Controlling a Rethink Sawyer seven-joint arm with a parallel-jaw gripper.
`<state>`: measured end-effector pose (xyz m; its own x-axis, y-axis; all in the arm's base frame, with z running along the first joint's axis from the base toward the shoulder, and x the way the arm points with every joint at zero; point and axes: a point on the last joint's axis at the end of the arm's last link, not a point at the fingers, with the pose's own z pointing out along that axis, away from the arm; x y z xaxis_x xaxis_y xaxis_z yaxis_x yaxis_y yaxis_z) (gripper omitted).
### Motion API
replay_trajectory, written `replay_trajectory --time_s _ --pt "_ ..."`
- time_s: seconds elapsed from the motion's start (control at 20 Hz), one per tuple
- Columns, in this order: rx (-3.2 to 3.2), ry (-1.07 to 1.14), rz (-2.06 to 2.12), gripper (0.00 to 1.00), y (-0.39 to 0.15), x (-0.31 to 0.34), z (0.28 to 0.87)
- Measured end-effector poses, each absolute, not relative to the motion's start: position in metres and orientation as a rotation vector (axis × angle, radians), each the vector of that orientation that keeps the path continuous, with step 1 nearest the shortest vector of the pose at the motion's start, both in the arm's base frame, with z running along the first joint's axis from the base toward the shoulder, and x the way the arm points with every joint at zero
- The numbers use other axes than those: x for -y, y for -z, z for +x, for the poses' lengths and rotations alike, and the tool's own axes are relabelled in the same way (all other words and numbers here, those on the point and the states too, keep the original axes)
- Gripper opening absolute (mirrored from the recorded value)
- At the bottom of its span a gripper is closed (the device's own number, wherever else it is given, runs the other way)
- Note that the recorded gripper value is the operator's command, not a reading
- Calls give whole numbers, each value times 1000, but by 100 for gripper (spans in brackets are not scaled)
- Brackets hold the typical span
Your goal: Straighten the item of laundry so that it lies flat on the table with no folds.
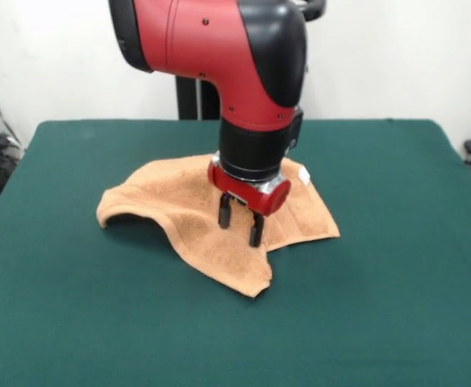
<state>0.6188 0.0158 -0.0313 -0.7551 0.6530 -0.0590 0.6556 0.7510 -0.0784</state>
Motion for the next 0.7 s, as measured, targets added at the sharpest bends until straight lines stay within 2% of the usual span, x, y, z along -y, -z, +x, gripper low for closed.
replay_trajectory --time_s 0.7 --pt "-2937 123 1041 100 35 -62 624"
